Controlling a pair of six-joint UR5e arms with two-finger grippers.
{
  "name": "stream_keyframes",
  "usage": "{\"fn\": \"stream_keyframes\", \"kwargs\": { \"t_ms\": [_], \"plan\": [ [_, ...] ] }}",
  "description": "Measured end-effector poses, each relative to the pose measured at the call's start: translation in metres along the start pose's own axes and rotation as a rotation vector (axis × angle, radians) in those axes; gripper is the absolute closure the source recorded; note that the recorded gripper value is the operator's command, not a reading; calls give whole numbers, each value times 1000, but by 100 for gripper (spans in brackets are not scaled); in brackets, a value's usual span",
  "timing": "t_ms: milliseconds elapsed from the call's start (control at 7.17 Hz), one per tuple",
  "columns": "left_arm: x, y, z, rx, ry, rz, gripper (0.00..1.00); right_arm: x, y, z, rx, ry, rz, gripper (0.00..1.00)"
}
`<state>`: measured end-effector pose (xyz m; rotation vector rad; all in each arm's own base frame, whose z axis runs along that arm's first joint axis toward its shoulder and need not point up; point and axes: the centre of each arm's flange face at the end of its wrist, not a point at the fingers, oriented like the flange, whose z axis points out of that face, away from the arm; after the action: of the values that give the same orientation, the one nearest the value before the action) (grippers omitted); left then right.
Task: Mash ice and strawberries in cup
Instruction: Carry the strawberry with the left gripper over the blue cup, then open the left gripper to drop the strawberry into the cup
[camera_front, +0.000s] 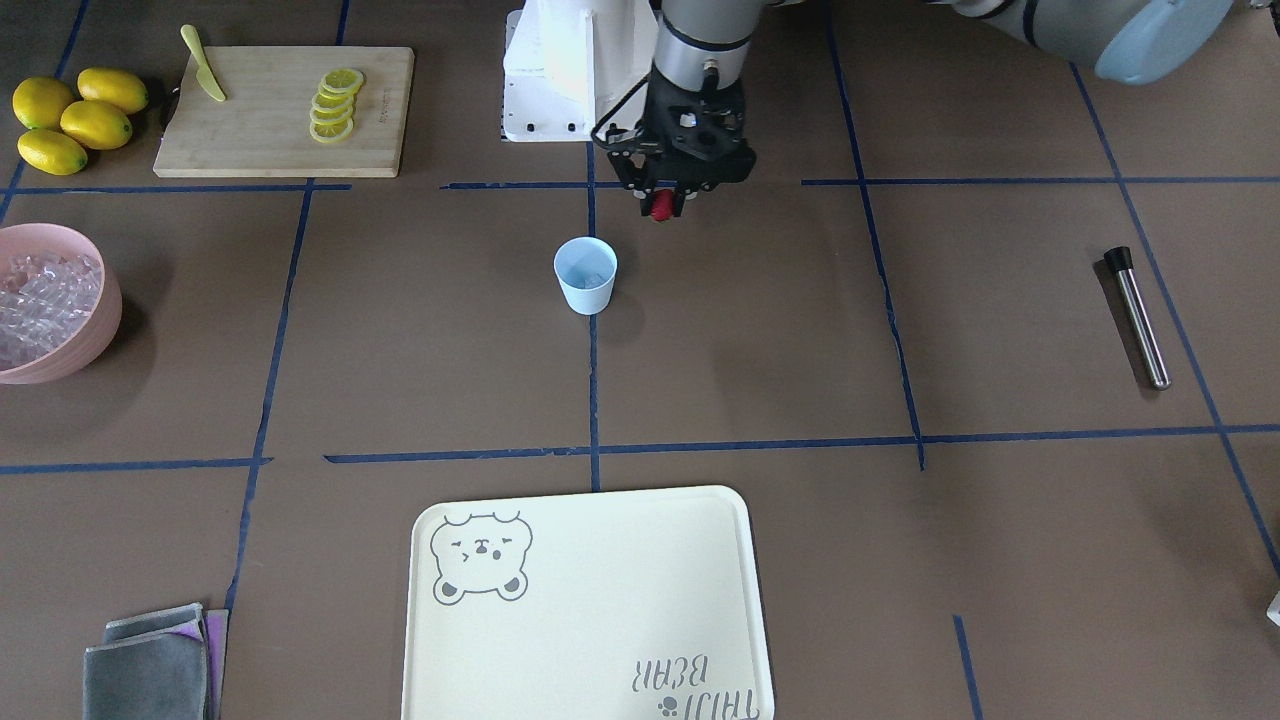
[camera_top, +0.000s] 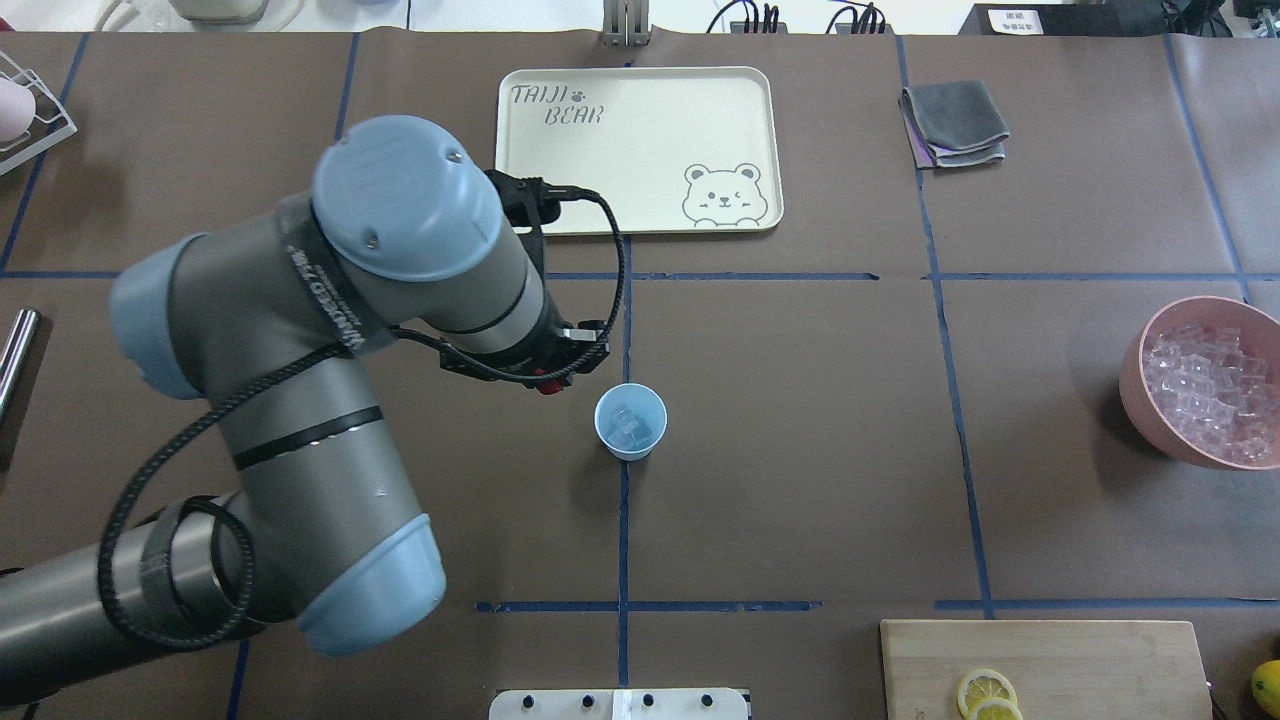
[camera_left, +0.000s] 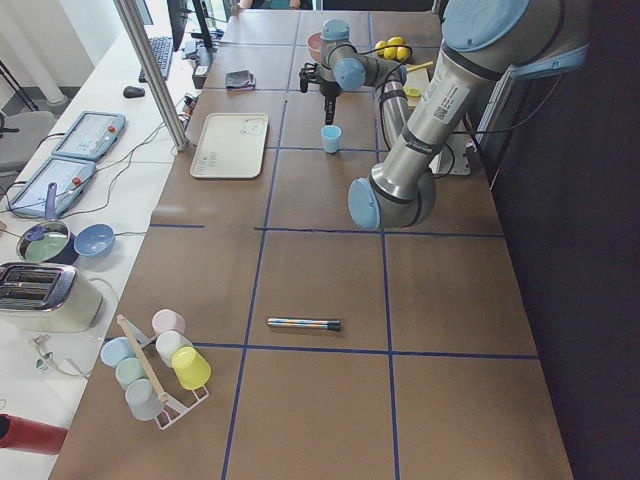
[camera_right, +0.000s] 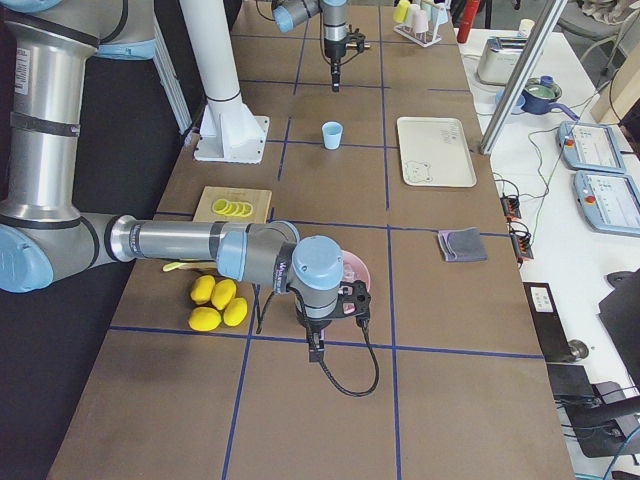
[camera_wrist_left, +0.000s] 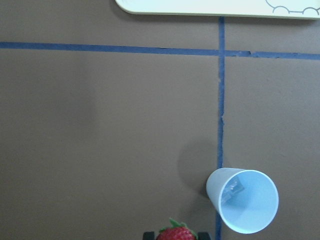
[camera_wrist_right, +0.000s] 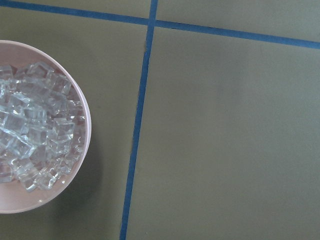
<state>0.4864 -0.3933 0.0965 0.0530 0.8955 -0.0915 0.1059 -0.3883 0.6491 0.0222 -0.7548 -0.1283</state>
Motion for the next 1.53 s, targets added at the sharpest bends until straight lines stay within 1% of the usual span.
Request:
{"fn": "stream_keyframes", "kwargs": {
  "t_ms": [279, 419, 558, 698, 837, 1256, 1535],
  "plan": [
    [37, 15, 27, 12, -28, -23, 92, 1, 0, 1, 2, 1, -2, 0],
    [44, 16, 38, 15, -36, -28, 92, 1, 0, 1, 2, 1, -2, 0],
    [48, 14, 50, 17, -40, -30, 89, 1, 0, 1, 2, 1, -2, 0],
    [50, 12, 59, 18, -42, -32, 57, 1, 0, 1, 3, 1, -2, 0],
    [51, 11, 63, 18, -42, -32, 1, 1, 0, 1, 2, 1, -2, 0],
    [53, 11, 61, 21, -36, -21, 0, 1, 0, 1, 1, 0, -1, 0],
    [49, 12, 55, 22, -24, 15, 0, 1, 0, 1, 1, 0, -1, 0]
  ]
}}
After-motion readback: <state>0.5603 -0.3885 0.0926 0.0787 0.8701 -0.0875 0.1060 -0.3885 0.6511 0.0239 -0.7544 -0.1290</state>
